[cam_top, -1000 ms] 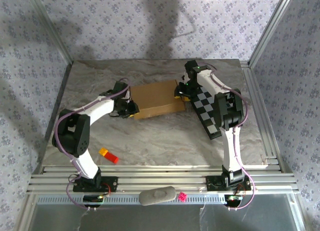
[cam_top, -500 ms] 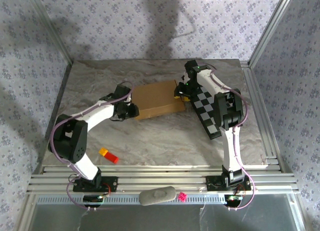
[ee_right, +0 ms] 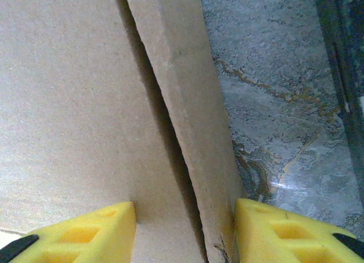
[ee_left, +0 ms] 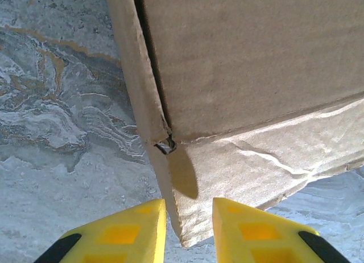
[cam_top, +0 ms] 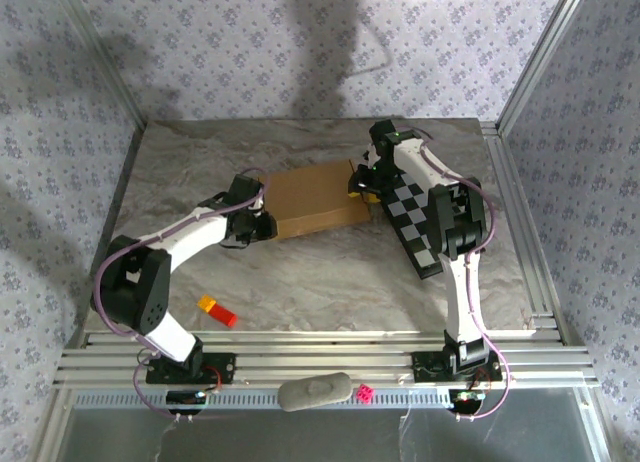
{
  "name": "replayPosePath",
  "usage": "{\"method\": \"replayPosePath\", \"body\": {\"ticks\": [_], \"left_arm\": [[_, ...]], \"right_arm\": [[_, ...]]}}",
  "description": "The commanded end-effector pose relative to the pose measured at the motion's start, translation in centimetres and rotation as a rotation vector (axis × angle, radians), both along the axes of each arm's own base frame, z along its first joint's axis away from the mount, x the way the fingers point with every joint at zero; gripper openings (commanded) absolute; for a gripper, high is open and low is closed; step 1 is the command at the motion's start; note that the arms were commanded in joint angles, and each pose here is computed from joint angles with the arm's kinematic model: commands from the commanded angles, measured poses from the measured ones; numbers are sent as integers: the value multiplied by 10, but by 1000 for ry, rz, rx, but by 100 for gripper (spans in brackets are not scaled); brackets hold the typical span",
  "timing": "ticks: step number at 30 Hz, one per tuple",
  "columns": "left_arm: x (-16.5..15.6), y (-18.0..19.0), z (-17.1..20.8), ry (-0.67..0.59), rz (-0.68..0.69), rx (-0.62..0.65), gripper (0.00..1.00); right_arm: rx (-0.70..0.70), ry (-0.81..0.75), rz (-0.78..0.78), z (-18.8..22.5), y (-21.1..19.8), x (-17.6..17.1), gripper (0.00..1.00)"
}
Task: Fold the paper box
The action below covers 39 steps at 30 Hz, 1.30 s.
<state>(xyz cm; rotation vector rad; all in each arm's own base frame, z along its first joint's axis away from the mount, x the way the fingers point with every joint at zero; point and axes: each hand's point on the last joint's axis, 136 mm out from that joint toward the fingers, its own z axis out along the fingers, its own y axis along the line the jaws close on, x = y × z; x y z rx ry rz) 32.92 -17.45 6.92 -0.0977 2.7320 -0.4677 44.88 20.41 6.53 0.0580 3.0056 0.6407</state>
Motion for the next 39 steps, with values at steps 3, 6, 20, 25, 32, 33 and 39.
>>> {"method": "replayPosePath", "body": {"ticks": [3, 6, 20, 25, 32, 33, 39], "left_arm": [[-2, 1, 6, -30, -11, 15, 25], [-1, 0, 2, -22, -13, 16, 23], [8, 5, -9, -32, -32, 105, 18], [9, 11, -12, -43, -37, 159, 17], [13, 15, -13, -56, -39, 249, 14], [13, 15, -15, -55, -41, 263, 12], [14, 14, -14, -53, -48, 324, 3]], "right_arm": [[-11, 41, -6, -9, -2, -3, 50], [-10, 42, -4, -9, -2, -3, 50], [-12, 74, -1, -13, -2, -4, 47], [-9, 94, 2, -16, -1, -7, 45], [-8, 98, 6, -18, -1, -7, 44], [-7, 99, 4, -17, -1, -7, 44], [-5, 98, 7, -16, -1, -7, 44]]}}
